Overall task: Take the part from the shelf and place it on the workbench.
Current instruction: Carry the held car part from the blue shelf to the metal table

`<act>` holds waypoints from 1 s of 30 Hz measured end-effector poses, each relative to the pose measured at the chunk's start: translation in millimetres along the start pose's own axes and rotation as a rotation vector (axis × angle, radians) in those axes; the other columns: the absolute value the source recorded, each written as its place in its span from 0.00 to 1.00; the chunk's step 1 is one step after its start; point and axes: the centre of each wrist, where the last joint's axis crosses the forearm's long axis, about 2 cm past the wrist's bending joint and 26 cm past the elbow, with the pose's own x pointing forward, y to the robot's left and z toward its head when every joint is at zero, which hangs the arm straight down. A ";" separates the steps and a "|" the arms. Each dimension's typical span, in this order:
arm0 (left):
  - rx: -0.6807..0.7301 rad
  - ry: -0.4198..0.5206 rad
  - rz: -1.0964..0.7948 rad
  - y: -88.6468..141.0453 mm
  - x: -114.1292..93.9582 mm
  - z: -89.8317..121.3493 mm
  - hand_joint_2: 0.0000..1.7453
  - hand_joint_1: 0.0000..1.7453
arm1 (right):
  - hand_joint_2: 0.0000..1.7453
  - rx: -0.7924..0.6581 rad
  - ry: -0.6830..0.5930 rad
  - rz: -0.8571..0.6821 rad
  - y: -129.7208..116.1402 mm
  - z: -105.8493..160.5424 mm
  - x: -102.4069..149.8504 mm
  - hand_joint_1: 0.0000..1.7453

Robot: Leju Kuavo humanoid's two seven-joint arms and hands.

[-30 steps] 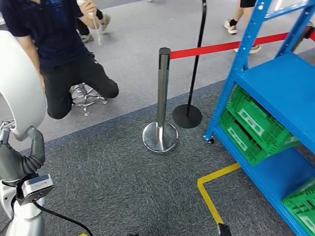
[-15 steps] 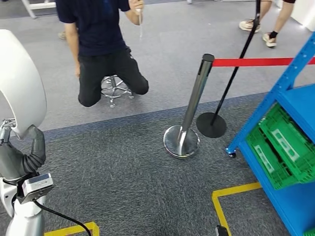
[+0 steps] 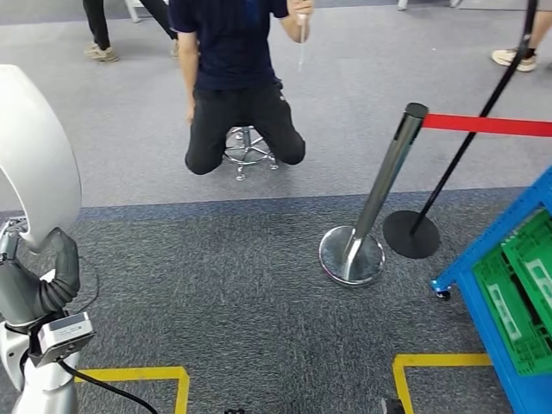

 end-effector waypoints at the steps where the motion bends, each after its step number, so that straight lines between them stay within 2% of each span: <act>1: 0.002 -0.002 0.000 0.2 0.2 -0.5 1.00 1.00 | 0.00 0.000 0.000 0.000 0.0 0.0 0.2 0.00; 30: 0.000 -0.024 0.024 2.0 1.3 -5.0 1.00 1.00 | 0.00 0.001 0.001 0.004 0.9 0.2 -0.2 0.00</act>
